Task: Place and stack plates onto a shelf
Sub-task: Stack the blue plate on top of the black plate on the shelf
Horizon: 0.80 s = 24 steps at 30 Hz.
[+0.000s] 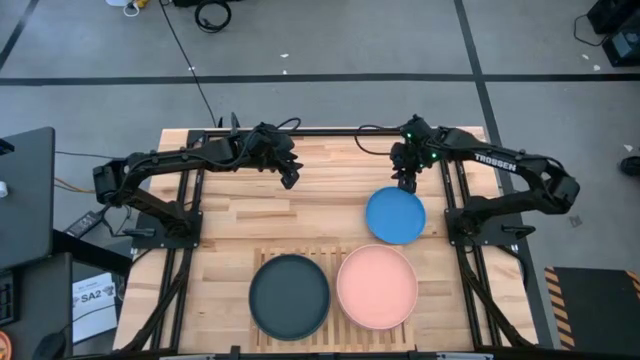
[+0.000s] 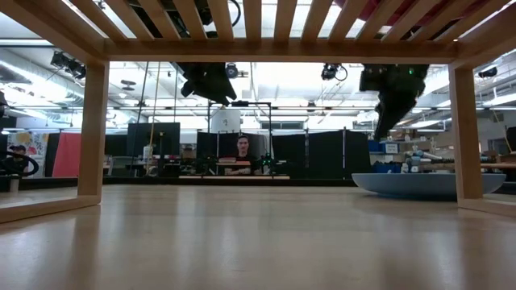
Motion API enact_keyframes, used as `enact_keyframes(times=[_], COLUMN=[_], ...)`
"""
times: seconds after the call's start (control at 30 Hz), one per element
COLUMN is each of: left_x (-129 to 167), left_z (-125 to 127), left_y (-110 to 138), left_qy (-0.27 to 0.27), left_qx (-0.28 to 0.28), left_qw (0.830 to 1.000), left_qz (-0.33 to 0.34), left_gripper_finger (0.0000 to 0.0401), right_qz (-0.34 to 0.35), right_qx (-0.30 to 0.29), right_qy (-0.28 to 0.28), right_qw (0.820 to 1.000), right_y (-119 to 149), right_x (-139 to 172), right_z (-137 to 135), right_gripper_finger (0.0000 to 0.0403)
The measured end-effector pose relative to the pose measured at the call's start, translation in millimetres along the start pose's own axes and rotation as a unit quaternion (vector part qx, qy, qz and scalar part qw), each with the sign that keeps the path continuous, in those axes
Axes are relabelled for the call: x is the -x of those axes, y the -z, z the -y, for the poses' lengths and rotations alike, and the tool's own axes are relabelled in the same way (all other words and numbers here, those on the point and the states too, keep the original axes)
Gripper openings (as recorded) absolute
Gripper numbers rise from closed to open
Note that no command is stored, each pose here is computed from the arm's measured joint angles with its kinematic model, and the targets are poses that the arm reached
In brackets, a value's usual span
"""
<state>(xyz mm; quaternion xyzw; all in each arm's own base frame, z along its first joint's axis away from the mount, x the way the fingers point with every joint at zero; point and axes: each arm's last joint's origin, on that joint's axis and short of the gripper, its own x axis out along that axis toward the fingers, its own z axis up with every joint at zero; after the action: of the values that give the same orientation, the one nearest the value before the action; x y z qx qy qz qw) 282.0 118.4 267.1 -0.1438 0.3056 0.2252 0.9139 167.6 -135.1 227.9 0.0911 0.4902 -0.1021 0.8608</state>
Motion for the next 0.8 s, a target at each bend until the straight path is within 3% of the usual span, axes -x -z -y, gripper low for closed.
enact_keyframes(times=[0.33, 0.8], left_x=[0, 0], left_z=[0, 0], left_y=[0, 0], left_qy=[0.0, 0.0], left_qx=[0.0, 0.0], left_qw=[1.0, 1.0], left_qz=[0.0, 0.0], left_gripper_finger=[0.0169, 0.0169], right_qz=[-0.004, 0.011], right_qx=[-0.021, -0.029], right_qy=[0.01, -0.003], right_qw=[1.0, 1.0], right_y=[37, 51], right_x=[-33, -45], right_z=[6, 6], right_gripper_finger=[0.0147, 0.0147])
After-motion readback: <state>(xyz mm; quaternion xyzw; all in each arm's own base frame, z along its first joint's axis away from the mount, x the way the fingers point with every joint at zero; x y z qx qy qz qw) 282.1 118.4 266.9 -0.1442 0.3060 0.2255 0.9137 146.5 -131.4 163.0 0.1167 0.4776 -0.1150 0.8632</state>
